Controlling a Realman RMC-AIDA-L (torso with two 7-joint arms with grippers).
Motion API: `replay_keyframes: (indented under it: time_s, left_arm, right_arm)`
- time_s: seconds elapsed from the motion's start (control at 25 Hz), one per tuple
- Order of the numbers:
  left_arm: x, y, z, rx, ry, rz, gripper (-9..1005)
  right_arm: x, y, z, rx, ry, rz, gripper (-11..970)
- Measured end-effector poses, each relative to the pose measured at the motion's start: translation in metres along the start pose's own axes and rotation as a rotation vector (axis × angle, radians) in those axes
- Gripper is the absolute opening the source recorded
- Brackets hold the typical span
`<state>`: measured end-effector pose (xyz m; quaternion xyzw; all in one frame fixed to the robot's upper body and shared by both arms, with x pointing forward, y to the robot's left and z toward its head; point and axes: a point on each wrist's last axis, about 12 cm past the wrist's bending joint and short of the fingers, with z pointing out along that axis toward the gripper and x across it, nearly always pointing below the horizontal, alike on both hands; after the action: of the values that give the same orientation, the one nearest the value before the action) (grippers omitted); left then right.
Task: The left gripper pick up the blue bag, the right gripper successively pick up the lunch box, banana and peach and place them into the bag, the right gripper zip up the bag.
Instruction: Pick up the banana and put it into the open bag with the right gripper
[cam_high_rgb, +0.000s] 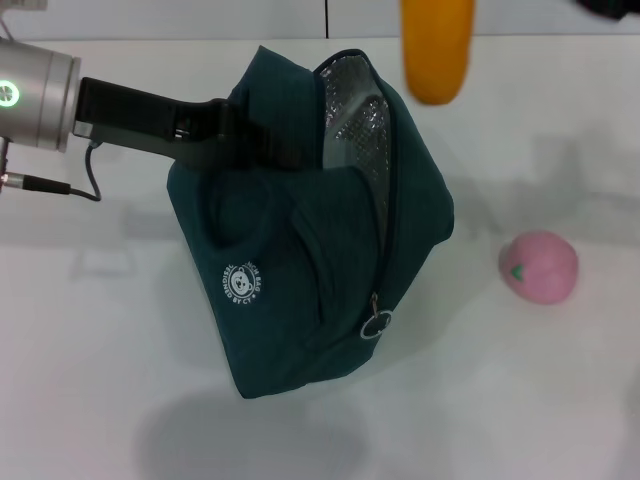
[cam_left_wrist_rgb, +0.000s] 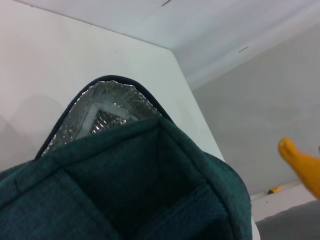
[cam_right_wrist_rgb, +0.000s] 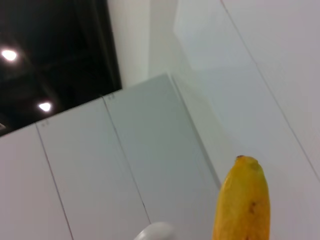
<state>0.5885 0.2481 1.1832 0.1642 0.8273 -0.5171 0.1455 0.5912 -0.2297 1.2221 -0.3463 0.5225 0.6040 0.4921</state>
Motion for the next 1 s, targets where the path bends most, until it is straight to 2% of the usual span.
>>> replay_keyframes:
  time_s: [0.16, 0.48, 0.68, 1.0]
  left_arm:
    - [-0.001, -0.001, 0.0, 0.001, 0.001, 0.0, 33]
    - [-0.003, -0.002, 0.001, 0.001, 0.003, 0.006, 33]
    - [-0.003, -0.002, 0.0, 0.0, 0.002, 0.006, 33]
    - [-0.002, -0.001, -0.001, 0.0, -0.002, 0.005, 33]
  right_arm:
    - [0.022, -0.003, 0.01, -0.01, -0.003, -0.023, 412]
    - [0.05, -0.007, 0.015, 0.019, 0.011, -0.007, 414]
    - [0.064, -0.008, 0.021, 0.023, 0.069, -0.019, 415]
    - [0.075, -0.008, 0.02, 0.031, 0.077, -0.033, 417]
